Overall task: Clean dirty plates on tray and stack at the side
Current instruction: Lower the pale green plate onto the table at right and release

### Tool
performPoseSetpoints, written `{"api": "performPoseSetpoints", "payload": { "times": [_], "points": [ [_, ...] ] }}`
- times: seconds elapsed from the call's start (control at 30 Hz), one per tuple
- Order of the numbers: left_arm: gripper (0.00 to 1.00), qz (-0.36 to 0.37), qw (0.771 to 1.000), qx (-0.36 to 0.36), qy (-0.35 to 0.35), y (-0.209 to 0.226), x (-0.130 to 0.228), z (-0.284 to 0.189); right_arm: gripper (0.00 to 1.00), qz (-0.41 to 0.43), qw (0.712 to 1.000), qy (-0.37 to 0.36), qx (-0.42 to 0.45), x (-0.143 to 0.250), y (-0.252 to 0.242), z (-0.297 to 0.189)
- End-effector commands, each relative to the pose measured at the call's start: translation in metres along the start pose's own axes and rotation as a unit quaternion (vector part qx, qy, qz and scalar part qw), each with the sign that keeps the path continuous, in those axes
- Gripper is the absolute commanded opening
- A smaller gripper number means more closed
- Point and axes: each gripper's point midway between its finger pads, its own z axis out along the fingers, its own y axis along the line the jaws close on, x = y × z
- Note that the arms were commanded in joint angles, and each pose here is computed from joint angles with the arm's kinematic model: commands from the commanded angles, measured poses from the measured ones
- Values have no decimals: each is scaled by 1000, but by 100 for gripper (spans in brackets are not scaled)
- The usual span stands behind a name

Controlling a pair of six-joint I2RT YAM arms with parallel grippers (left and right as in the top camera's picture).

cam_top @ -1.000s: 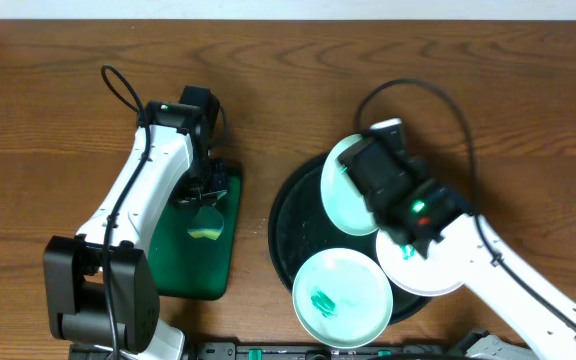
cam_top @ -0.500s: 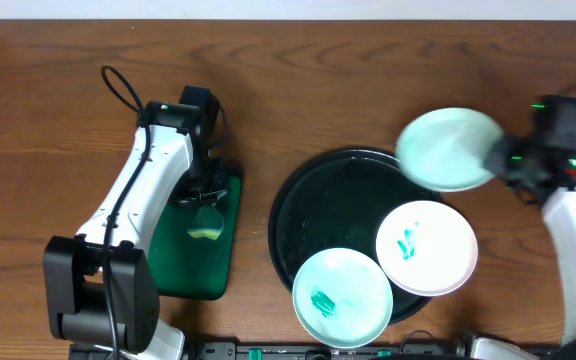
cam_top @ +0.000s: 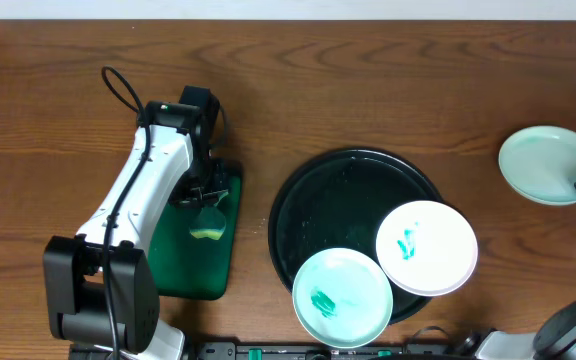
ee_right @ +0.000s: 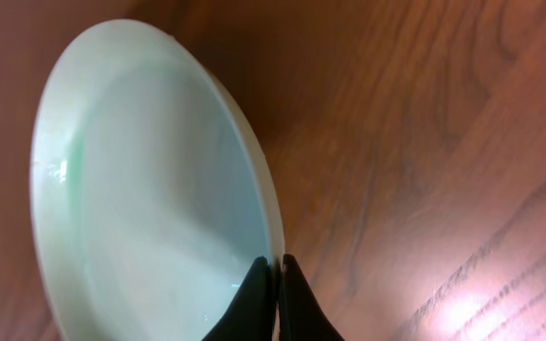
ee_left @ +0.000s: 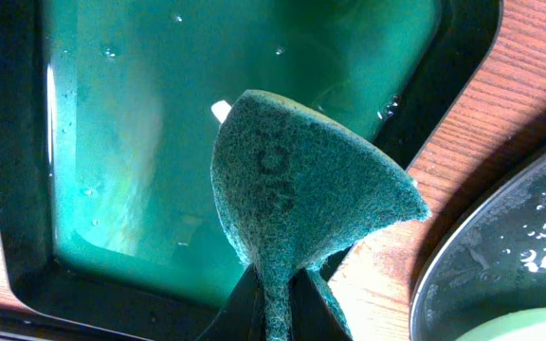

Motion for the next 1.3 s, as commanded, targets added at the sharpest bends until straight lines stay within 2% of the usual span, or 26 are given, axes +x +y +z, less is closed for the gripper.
{"api": "performPoseSetpoints", "payload": {
  "times": [0.0,0.27,0.47,0.63,0.7,0.73,0.77,0.8,0.9,1.03,1.2,1.27],
  "points": [
    [7,4,1000,6,-1,1,2,-2,1,13,1000,16,-1,-1,-2,17],
    [7,4,1000,6,-1,1,2,-2,1,19,997,76,23,22,-14,59],
    [7,8,1000,6,-1,1,2,-2,35,21,996,91,6,27,-8,55],
    [7,10,1000,6,-1,1,2,-2,36,12,991,121,-54,29,19,28],
    [7,10,1000,6,-1,1,2,-2,39,-8,988,131,-86,28,35,7],
    [7,10,1000,6,-1,1,2,-2,43,-27,985,134,-103,29,44,-6],
    [7,10,1000,6,-1,1,2,-2,61,-51,982,133,-121,29,54,-18],
    [7,10,1000,6,-1,1,2,-2,87,-77,979,131,-136,30,62,-31],
    [7,12,1000,6,-1,1,2,-2,89,-138,970,125,-156,44,82,-67],
    [7,12,1000,6,-1,1,2,-2,60,-189,957,137,-170,82,101,-106],
    [7,12,1000,6,-3,0,1,-2,60,-259,930,192,-178,145,115,-141],
    [7,12,1000,7,-4,0,0,-2,66,-287,915,222,-176,172,116,-151]
  ]
}}
